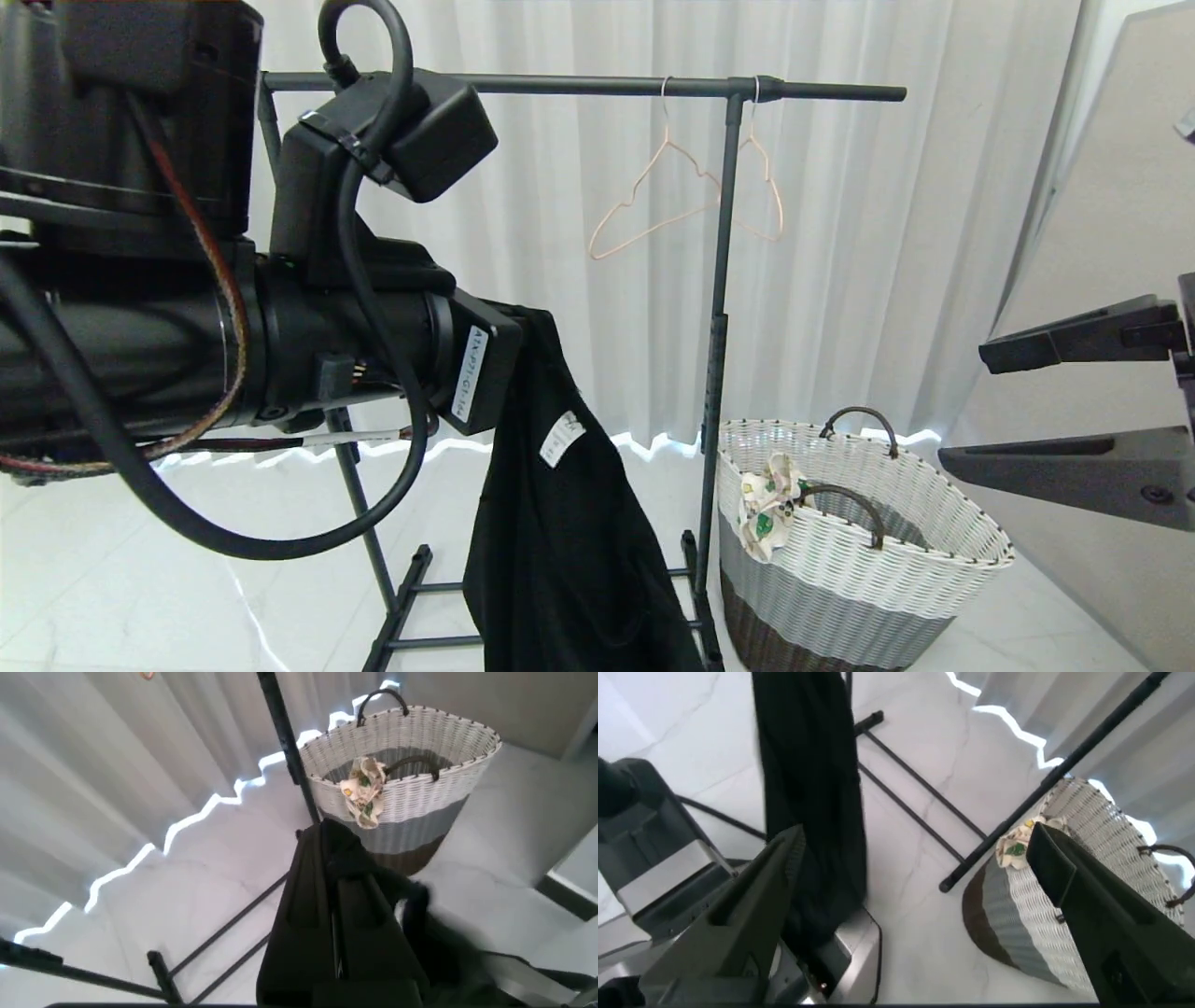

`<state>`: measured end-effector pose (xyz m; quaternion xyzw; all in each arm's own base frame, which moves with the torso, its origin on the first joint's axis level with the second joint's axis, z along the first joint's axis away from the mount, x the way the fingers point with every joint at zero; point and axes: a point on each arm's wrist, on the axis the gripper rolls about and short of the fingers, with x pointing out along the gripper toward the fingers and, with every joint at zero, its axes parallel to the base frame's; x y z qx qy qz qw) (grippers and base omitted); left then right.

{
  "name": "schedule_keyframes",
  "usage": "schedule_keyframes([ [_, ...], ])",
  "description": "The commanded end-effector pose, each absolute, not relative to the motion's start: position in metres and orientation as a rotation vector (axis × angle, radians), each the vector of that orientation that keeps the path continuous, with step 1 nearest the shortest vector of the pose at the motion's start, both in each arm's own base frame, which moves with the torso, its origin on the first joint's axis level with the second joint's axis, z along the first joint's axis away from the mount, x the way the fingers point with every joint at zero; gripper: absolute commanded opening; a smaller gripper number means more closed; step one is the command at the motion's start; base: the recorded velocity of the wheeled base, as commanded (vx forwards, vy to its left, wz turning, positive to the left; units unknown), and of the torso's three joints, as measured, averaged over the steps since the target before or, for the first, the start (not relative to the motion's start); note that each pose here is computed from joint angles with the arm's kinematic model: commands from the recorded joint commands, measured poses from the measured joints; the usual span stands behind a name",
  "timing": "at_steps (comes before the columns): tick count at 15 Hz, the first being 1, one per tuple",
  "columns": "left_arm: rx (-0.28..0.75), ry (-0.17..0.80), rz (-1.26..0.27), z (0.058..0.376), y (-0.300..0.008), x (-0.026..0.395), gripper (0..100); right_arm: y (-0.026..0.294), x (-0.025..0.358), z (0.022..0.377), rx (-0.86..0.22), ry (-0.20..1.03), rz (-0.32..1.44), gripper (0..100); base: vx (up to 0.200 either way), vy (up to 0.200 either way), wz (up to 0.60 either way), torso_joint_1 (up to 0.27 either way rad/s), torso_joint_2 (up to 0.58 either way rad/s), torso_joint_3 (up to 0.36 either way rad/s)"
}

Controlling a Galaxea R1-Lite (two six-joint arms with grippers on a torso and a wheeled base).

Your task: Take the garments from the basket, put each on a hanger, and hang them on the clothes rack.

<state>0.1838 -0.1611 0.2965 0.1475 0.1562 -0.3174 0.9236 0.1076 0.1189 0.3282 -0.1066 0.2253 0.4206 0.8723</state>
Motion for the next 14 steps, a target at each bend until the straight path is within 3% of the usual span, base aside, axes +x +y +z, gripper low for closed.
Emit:
schedule_keyframes([
  [1, 0.310, 0.334, -0.631, 0.293, -0.159, 0.186, 0, 0.109, 0.114, 0.323, -0.233, 0.489, 0.781, 100, 0.000, 0.000, 0.00, 0.000, 0.00, 0.000],
  [2, 0.315, 0.340, -0.610, 0.291, -0.157, 0.187, 0, 0.104, 0.119, 0.319, -0.258, 0.501, 0.700, 100, 0.000, 0.000, 0.00, 0.000, 0.00, 0.000],
  [3, 0.343, 0.354, -0.535, 0.285, -0.145, 0.185, 0, 0.090, 0.131, 0.307, -0.365, 0.553, 0.451, 100, 0.000, 0.000, 0.00, 0.000, 0.00, 0.000],
  [4, 0.372, 0.370, -0.476, 0.279, -0.132, 0.185, 0, 0.082, 0.134, 0.301, -0.406, 0.595, 0.321, 100, 0.000, 0.000, 0.00, 0.000, 0.00, 0.000],
  [8, 0.387, 0.445, -0.344, 0.254, -0.090, 0.173, 0, 0.072, 0.140, 0.278, -0.429, 0.607, 0.145, 100, 0.000, 0.000, 0.00, 0.000, 0.00, 0.000],
  [10, 0.389, 0.466, -0.276, 0.247, -0.077, 0.168, 0, 0.069, 0.144, 0.273, -0.399, 0.581, 0.077, 100, 0.000, 0.000, 0.00, 0.000, 0.00, 0.000],
  [14, 0.408, 0.462, -0.116, 0.249, -0.066, 0.167, 0, 0.066, 0.151, 0.274, -0.185, 0.576, 0.061, 100, 0.000, 0.000, 0.00, 0.000, 0.00, 0.000],
])
